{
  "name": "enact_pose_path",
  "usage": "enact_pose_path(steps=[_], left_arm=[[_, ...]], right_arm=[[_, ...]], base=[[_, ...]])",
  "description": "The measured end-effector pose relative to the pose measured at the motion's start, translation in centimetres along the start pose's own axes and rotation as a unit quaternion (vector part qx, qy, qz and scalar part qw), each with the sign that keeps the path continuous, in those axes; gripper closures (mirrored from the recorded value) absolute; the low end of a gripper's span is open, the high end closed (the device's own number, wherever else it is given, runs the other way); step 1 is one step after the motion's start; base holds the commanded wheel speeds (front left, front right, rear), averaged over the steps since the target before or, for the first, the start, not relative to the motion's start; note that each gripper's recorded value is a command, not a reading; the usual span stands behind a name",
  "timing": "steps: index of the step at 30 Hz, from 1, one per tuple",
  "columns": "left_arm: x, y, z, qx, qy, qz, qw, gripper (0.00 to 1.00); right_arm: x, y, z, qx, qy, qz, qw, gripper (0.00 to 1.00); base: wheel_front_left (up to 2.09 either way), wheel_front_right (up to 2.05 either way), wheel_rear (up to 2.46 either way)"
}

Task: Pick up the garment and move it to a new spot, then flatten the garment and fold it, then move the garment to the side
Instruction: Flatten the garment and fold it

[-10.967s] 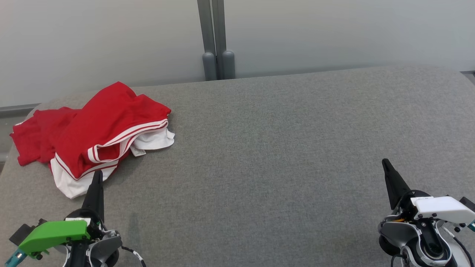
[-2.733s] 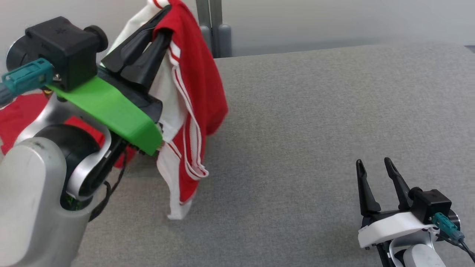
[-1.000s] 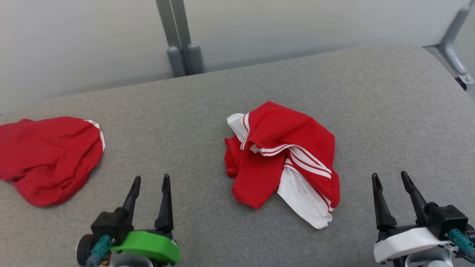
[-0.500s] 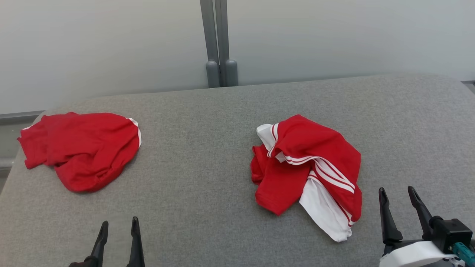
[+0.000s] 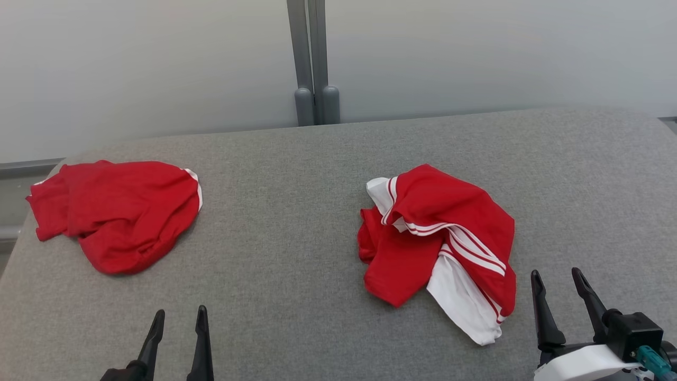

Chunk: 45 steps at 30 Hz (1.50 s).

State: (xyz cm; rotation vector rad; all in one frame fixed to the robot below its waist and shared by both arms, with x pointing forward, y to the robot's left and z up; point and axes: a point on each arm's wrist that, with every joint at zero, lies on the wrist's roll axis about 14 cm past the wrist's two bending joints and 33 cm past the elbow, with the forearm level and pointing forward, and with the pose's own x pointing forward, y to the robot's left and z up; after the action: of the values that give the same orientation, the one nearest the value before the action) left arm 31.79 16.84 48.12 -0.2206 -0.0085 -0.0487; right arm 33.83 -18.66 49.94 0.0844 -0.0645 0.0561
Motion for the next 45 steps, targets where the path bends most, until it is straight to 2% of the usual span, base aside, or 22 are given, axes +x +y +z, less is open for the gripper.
enact_pose_path(steps=[7, 13, 19, 27, 30, 31, 32, 33, 34, 35, 37, 40, 45], left_arm=[[0.3, -1.3, -0.9, -0.010, 0.014, -0.021, 1.000, 0.00], [2.1, -7.5, -2.2, -0.038, 0.036, -0.118, 0.992, 0.00], [4.5, -14.4, -5.6, -0.047, 0.111, -0.225, 0.967, 0.00], [8.0, -17.5, -9.8, -0.045, 0.196, -0.272, 0.941, 0.00], [8.0, -18.8, -11.6, -0.044, 0.232, -0.291, 0.927, 0.00], [7.8, -19.2, -12.3, -0.053, 0.246, -0.294, 0.922, 0.04], [7.5, -19.6, -13.0, -0.054, 0.260, -0.300, 0.916, 0.31], [7.3, -19.9, -13.5, -0.053, 0.272, -0.305, 0.911, 0.66], [7.1, -20.0, -14.1, -0.055, 0.283, -0.306, 0.907, 0.87], [6.9, -20.1, -14.7, -0.053, 0.292, -0.308, 0.904, 1.00], [7.2, -20.4, -14.7, -0.053, 0.291, -0.312, 0.903, 1.00], [8.0, -21.5, -12.9, -0.099, 0.265, -0.310, 0.908, 1.00], [9.0, -24.5, -6.3, -0.165, 0.180, -0.344, 0.907, 1.00]], right_arm=[[0.0, 0.1, 0.0, 0.001, 0.000, 0.000, 1.000, 0.00], [0.3, -0.1, 0.2, -0.001, -0.003, -0.001, 1.000, 0.00], [1.7, -0.7, 0.5, -0.003, -0.008, -0.007, 1.000, 0.00], [2.5, -2.5, -1.1, 0.006, 0.016, -0.040, 0.999, 0.00], [2.3, -3.6, -1.5, 0.004, 0.023, -0.058, 0.998, 0.00], [2.1, -4.0, -1.7, 0.003, 0.026, -0.066, 0.997, 0.00], [1.8, -4.4, -1.9, 0.003, 0.030, -0.074, 0.997, 0.00], [1.6, -4.8, -2.0, 0.002, 0.032, -0.080, 0.996, 0.00], [1.4, -5.1, -2.2, 0.001, 0.035, -0.085, 0.996, 0.00], [1.3, -5.3, -2.3, 0.001, 0.038, -0.090, 0.995, 0.00], [1.0, -5.7, -2.4, 0.001, 0.041, -0.097, 0.994, 0.00], [0.9, -5.9, -2.2, 0.001, 0.038, -0.101, 0.994, 0.00], [0.4, -5.7, -2.3, 0.005, 0.039, -0.101, 0.994, 0.00]], base=[[0.00, 0.00, 0.00], [0.00, 0.00, 0.00], [0.00, 0.00, 0.00], [0.00, 0.00, 0.00], [0.00, 0.00, 0.00], [0.00, 0.00, 0.00], [0.00, 0.00, 0.00], [0.00, 0.00, 0.00], [0.00, 0.00, 0.00], [0.00, 0.00, 0.00], [0.00, 0.00, 0.00], [0.00, 0.00, 0.00], [0.00, 0.00, 0.00]])
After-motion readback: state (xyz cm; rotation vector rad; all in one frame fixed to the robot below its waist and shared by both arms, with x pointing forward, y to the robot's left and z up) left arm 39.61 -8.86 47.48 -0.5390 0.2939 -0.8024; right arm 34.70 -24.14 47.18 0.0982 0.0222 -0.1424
